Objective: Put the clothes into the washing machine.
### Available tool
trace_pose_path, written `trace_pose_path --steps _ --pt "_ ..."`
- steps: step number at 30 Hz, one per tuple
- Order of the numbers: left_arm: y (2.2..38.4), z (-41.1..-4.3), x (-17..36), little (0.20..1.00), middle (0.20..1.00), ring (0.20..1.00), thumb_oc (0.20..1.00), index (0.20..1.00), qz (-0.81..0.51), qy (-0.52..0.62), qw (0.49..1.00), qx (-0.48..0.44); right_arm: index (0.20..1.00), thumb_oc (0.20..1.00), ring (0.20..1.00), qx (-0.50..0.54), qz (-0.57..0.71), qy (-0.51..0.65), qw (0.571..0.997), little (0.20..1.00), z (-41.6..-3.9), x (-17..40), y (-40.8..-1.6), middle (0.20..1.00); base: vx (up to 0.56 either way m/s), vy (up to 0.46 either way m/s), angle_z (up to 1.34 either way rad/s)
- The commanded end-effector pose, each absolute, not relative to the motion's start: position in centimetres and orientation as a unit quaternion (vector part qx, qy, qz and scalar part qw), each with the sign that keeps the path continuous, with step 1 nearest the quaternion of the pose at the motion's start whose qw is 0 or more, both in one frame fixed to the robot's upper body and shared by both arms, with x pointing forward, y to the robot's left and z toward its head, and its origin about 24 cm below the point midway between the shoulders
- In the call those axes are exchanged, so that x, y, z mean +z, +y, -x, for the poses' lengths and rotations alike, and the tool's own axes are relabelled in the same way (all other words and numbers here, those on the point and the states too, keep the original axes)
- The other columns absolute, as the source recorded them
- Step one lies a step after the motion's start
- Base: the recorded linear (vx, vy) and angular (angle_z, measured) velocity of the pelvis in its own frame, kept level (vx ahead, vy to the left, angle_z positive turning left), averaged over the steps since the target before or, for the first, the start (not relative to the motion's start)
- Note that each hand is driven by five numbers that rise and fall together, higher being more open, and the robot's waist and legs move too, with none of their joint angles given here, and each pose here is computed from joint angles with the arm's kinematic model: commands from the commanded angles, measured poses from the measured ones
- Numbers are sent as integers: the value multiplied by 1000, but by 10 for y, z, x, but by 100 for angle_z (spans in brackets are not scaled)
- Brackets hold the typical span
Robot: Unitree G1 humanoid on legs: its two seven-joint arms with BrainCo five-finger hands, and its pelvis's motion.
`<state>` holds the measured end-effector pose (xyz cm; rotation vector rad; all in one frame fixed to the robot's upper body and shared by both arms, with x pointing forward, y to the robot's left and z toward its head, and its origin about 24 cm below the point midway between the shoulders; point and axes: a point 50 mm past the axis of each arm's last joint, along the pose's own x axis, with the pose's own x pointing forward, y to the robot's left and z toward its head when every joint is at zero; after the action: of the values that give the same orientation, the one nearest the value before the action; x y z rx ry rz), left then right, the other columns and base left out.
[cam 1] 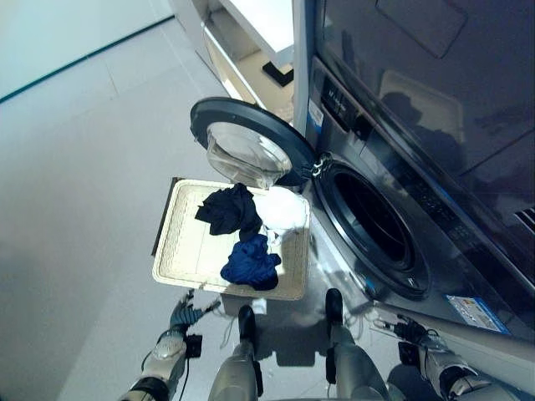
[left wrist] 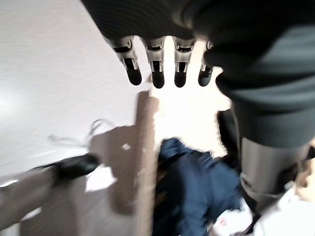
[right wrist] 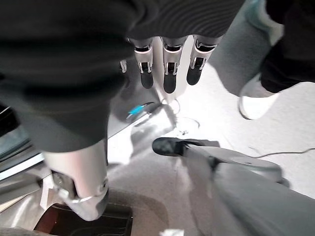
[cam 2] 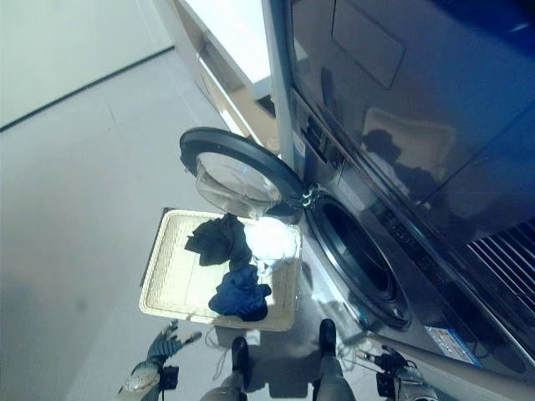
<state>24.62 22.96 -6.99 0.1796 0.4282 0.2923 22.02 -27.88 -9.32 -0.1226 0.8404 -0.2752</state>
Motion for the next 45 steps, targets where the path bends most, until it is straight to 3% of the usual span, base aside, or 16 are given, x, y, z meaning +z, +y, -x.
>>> trace_pose_path --steps 1,5,6,9,10,11,13,18,23,32,45 --pt "252 -271 -34 1000 1000 1000 1000 1000 -117 119 963 212 1000 1000 1000 -140 70 375 914 1000 -235 -81 -285 1000 0 0 0" --pt "253 -282 -19 1000 1000 1000 1000 1000 -132 83 961 227 1000 1000 1000 -140 70 360 920 1000 -242 -75 -284 1000 -13 -12 0" --pt "254 -298 11 1000 1000 1000 1000 1000 -156 10 952 263 1000 1000 1000 -138 72 332 930 1000 -256 -65 -281 1000 -50 -47 2" --pt "254 -298 11 1000 1000 1000 1000 1000 -156 10 952 263 1000 1000 1000 -138 72 332 930 1000 -256 -65 -281 1000 -30 -39 -1" --pt "252 -312 45 1000 1000 1000 1000 1000 -198 -83 929 301 1000 1000 1000 -138 71 303 940 1000 -265 -57 -277 1000 -39 -69 -4" --pt "252 -312 45 1000 1000 1000 1000 1000 -198 -83 929 301 1000 1000 1000 -138 71 303 940 1000 -265 -57 -277 1000 -76 -111 -2" --pt "243 -323 91 1000 1000 1000 1000 1000 -312 -225 864 325 1000 1000 1000 -130 83 252 955 1000 -279 -39 -278 1000 -55 -74 23" --pt "242 -334 126 1000 1000 1000 1000 1000 -329 -293 834 333 1000 1000 1000 -112 91 212 966 1000 -291 -25 -271 1000 -11 -24 6" --pt "236 -338 141 1000 1000 1000 1000 1000 -349 -328 815 327 1000 1000 1000 -101 95 192 971 1000 -300 -16 -263 1000 -6 -26 7" --pt "233 -350 179 1000 1000 1000 1000 1000 -463 -395 730 310 1000 1000 1000 -59 116 138 982 1000 -320 11 -248 1000 -3 1 1" --pt "241 -368 234 1000 1000 1000 1000 1000 -535 -413 660 327 1000 1000 1000 -28 137 104 985 1000 -335 33 -239 1000 -5 17 -1"
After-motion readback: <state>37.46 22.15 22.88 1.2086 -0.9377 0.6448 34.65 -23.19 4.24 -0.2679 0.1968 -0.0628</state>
